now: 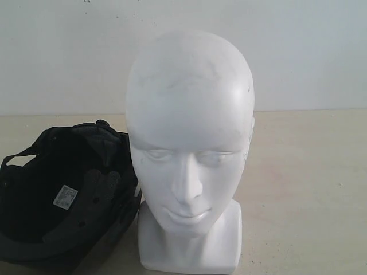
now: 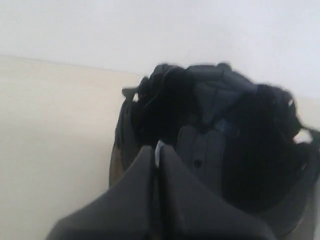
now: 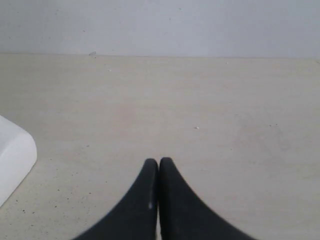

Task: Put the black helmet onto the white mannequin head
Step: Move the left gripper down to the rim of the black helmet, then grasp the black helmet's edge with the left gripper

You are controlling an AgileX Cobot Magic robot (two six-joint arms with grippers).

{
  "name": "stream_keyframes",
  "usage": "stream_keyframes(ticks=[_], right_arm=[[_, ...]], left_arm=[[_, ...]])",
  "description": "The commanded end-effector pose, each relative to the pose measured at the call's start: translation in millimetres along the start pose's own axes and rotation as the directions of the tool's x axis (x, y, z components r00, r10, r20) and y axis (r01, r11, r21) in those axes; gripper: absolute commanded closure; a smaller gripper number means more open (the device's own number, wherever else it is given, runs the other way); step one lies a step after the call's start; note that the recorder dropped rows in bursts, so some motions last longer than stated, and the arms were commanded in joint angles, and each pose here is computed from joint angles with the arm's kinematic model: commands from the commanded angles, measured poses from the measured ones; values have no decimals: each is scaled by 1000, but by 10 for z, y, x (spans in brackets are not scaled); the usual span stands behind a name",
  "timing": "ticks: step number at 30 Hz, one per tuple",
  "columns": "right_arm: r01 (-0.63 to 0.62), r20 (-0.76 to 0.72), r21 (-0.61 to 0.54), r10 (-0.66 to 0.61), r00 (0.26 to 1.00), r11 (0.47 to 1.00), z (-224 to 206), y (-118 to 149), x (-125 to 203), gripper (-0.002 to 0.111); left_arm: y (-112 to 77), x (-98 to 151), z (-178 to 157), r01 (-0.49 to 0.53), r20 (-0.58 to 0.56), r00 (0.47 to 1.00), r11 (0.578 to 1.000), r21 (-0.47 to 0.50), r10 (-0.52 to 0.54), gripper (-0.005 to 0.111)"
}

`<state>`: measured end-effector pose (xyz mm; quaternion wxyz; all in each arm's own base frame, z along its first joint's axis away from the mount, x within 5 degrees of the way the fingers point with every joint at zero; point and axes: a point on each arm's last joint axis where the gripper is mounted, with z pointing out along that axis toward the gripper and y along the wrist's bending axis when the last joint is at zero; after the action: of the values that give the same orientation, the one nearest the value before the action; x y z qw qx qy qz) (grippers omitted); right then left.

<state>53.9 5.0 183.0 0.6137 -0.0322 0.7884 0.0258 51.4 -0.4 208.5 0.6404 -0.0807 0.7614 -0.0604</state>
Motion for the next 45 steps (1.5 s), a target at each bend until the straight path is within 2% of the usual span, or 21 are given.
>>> stream_keyframes(ticks=[1, 2, 3, 6, 8, 10, 11, 13, 15, 16, 17, 19, 21, 24, 27, 28, 31, 33, 36, 41, 45], right_arm=[[5, 13, -2, -5, 1000, 1000, -5, 1, -10, 108], [5, 13, -2, -5, 1000, 1000, -5, 1, -10, 108], [5, 13, -2, -5, 1000, 1000, -5, 1, -10, 108], [5, 13, -2, -5, 1000, 1000, -5, 1, -10, 108], [5, 13, -2, -5, 1000, 1000, -5, 1, -10, 108], [5, 13, -2, -5, 1000, 1000, -5, 1, -10, 108], [5, 13, -2, -5, 1000, 1000, -5, 1, -10, 108], [5, 13, -2, -5, 1000, 1000, -5, 1, -10, 108], [5, 13, -2, -5, 1000, 1000, -5, 1, -10, 108], [5, 13, -2, -5, 1000, 1000, -5, 1, -10, 108], [5, 13, -2, -5, 1000, 1000, -5, 1, -10, 108], [5, 13, -2, -5, 1000, 1000, -5, 1, -10, 108], [5, 13, -2, -5, 1000, 1000, -5, 1, -10, 108], [5, 13, -2, -5, 1000, 1000, -5, 1, -10, 108], [5, 13, -2, -5, 1000, 1000, -5, 1, -10, 108], [5, 13, -2, -5, 1000, 1000, -5, 1, -10, 108], [5, 13, -2, -5, 1000, 1000, -5, 1, -10, 108], [5, 13, -2, -5, 1000, 1000, -5, 1, -10, 108], [5, 13, -2, -5, 1000, 1000, -5, 1, -10, 108], [5, 13, -2, -5, 1000, 1000, -5, 1, -10, 108], [5, 13, -2, -5, 1000, 1000, -5, 1, -10, 108]], left_arm=[[-166, -616, -333, 67, 105, 992, 995, 67, -74, 102], [-227, -786, -477, 85, 114, 989, 991, 99, -96, 102], [-242, -841, -526, 82, 122, 988, 991, 104, -95, 102], [-291, -1089, -704, 69, 240, 966, 989, 132, -100, 102], [-306, -1128, -725, 86, 267, 955, 984, 155, -126, 102], [-347, -1094, -717, 139, 218, 958, 967, 213, -186, 102], [-374, -1040, -710, 130, 157, 973, 964, 230, -169, 102], [-477, -985, -682, -37, 67, 998, 953, 301, 18, 102], [-532, -926, -551, -23, -116, 990, 919, 394, 75, 102], [-537, -888, -476, -41, -215, 967, 910, 412, 140, 102], [-552, -827, -367, -69, -344, 906, 887, 456, 247, 102], [-600, -774, -248, -92, -443, 811, 832, 548, 382, 102], [-662, -784, -126, -68, -480, 768, 799, 597, 424, 102], [-730, -844, 94, -86, -463, 755, 771, 631, 464, 97], [-769, -854, 300, -175, -386, 741, 713, 679, 550, 77], [-780, -857, 399, -190, -372, 748, 715, 673, 550, 65], [-814, -852, 623, -155, -388, 779, 751, 641, 492, 39], [-824, -791, 779, -151, -409, 762, 752, 642, 502, 33], [-858, -695, 955, -153, -413, 727, 715, 682, 549, 33], [-975, -572, 1150, -130, -400, 727, 684, 718, 559, 33], [-1026, -458, 1263, -155, -390, 698, 659, 736, 600, 33]])
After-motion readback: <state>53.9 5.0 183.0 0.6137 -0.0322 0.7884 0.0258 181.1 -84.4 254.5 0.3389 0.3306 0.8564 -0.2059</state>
